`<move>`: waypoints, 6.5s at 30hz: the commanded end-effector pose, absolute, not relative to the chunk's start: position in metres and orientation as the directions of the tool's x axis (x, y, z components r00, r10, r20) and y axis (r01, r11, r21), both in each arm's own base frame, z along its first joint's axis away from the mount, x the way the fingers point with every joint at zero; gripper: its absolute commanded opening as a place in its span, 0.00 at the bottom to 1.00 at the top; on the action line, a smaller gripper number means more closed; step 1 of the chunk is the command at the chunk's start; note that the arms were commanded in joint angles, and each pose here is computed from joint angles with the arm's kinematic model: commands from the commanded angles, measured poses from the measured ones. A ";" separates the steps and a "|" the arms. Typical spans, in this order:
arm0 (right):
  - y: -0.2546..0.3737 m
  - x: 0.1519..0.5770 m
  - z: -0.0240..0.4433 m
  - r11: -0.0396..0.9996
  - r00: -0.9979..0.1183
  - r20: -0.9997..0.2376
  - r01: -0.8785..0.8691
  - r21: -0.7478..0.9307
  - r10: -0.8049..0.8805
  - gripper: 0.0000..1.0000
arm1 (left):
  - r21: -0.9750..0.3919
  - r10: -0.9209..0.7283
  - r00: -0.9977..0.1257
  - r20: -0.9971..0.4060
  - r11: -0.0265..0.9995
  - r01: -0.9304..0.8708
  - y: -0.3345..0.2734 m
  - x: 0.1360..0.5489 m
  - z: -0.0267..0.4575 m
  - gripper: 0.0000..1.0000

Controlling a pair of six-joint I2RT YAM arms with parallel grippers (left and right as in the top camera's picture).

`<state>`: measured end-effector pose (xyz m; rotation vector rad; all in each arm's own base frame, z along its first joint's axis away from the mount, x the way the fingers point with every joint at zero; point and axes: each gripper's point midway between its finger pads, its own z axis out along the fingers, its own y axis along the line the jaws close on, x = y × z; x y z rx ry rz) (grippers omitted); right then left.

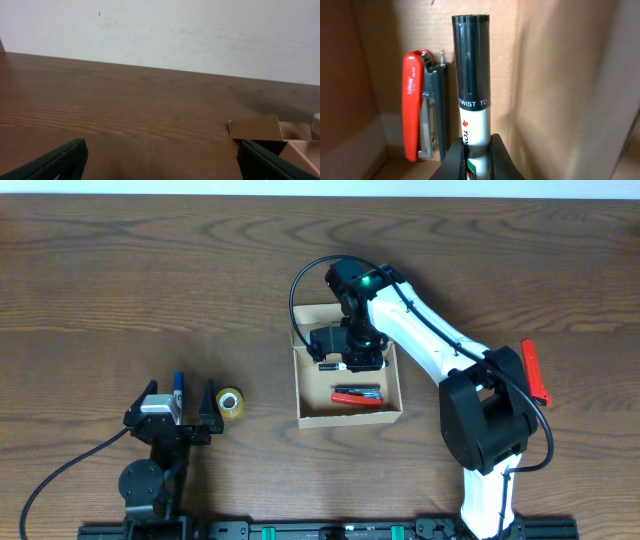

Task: Pack container
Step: 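Carry the black marker into the box and lower it beside pliers, then open the right gripper and move it over the red box cutter, then lower the right gripper and grasp the red box cutter, then carry the red cutter into the box and release it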

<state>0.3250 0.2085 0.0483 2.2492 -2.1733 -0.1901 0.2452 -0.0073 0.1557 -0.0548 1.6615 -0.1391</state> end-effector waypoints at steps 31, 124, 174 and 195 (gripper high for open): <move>0.204 0.352 0.045 0.163 -0.164 -0.087 -0.986 0.018 -0.983 0.37 | -0.136 -0.123 -0.150 -0.981 0.988 0.078 -0.014 0.244 0.141 0.95; -0.174 0.319 0.004 0.990 -0.991 0.071 0.102 -0.097 0.109 0.74 | -0.136 -0.123 -0.151 -0.981 0.988 0.078 -0.014 0.244 0.140 0.95; -0.132 0.386 0.042 0.988 -0.979 -0.175 0.084 0.129 0.106 0.01 | -0.136 -0.123 -0.144 -0.982 0.988 0.079 -0.014 0.244 0.142 0.95; 0.180 0.381 0.319 0.574 -0.307 -0.752 -0.811 -0.114 -0.583 0.01 | -0.140 -0.123 -0.148 -0.981 0.984 0.112 -0.020 0.243 0.142 0.95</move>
